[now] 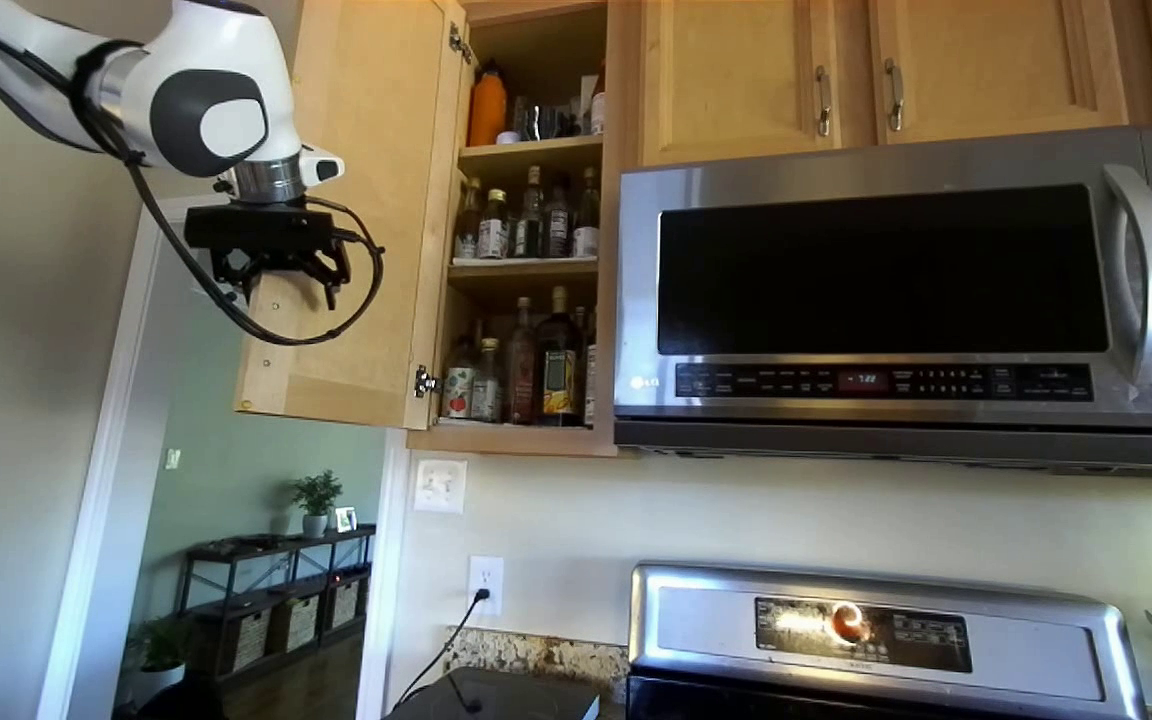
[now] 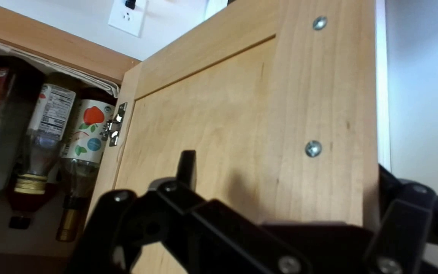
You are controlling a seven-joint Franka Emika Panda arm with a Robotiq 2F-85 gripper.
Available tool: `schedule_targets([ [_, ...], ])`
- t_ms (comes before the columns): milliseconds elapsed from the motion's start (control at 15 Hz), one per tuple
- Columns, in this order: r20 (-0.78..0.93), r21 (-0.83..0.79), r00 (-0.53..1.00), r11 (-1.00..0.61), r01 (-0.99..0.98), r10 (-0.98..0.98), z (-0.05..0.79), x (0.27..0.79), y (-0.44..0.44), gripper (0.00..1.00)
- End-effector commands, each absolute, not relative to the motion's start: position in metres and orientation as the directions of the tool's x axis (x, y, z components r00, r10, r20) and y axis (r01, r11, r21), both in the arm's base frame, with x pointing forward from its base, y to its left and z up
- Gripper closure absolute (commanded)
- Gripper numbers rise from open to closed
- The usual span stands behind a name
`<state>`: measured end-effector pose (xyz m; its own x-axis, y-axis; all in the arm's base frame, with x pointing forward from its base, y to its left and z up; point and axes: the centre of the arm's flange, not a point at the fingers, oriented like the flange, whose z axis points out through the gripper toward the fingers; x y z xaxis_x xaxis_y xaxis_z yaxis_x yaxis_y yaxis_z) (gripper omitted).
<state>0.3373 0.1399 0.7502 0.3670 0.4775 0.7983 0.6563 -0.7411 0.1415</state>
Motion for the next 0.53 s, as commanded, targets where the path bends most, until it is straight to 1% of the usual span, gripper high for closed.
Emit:
schedule_targets([
  [0,0.804,0.183,0.377,-0.794,0.58,0.461,0.737,0.353,0.101,0.0],
  [267,0.796,0.205,0.402,-0.826,0.525,0.453,0.733,0.36,0.066,0.0],
  [467,0.791,0.23,0.431,-0.864,0.447,0.433,0.731,0.37,0.028,0.0],
])
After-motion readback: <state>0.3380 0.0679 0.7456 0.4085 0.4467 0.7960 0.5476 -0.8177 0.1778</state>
